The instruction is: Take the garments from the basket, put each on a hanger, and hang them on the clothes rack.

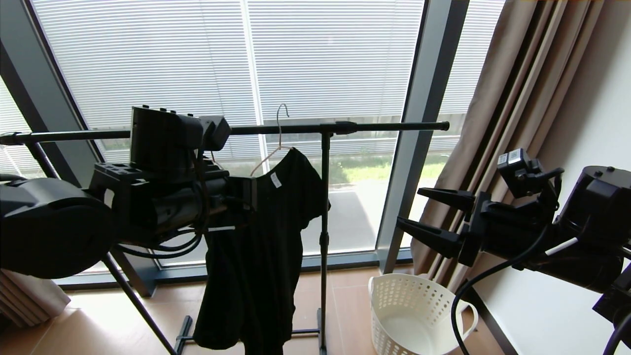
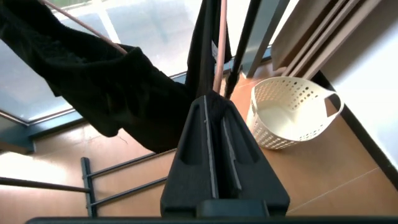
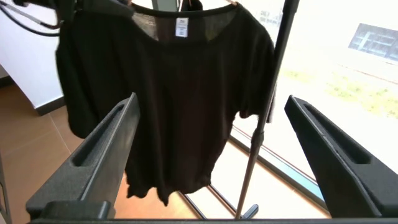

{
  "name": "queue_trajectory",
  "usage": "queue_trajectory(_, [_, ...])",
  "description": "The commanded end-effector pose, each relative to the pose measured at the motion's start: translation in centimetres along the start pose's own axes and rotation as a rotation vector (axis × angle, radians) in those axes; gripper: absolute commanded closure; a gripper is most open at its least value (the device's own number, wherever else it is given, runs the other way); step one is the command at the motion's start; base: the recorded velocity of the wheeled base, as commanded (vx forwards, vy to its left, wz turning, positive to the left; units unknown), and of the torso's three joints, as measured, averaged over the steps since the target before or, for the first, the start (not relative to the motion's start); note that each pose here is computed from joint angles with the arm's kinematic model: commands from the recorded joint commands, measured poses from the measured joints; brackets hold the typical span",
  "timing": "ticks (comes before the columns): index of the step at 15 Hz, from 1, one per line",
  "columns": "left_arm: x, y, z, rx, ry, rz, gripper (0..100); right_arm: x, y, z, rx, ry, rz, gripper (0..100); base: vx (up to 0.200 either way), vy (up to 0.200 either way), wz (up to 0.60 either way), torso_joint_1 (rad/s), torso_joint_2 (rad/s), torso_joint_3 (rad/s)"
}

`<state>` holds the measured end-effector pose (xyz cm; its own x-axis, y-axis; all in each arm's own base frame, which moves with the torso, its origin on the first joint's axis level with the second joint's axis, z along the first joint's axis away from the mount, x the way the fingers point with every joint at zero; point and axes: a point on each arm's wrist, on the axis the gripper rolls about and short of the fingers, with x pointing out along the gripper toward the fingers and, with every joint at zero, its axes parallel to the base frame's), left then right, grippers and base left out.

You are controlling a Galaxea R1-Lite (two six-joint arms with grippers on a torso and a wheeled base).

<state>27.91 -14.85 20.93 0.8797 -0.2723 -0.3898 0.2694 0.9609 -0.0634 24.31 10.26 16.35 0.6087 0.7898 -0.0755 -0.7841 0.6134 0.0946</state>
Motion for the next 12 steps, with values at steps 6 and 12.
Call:
queue_trajectory(6, [4.8,-1.0,-0.5,-0.05,0.038,0.039,100,0.2,-0.2,-0.4,0.006,0.012,0.0,0,0.0,0.0,0.0,0.0,0.0,0.0])
queue_trajectory(12, [5.6,-1.1,-0.7,-0.06,0.046,0.047,100,0.4,-0.3,-0.6,0.01,0.019,-0.001,0,0.0,0.0,0.0,0.0,0.0,0.0])
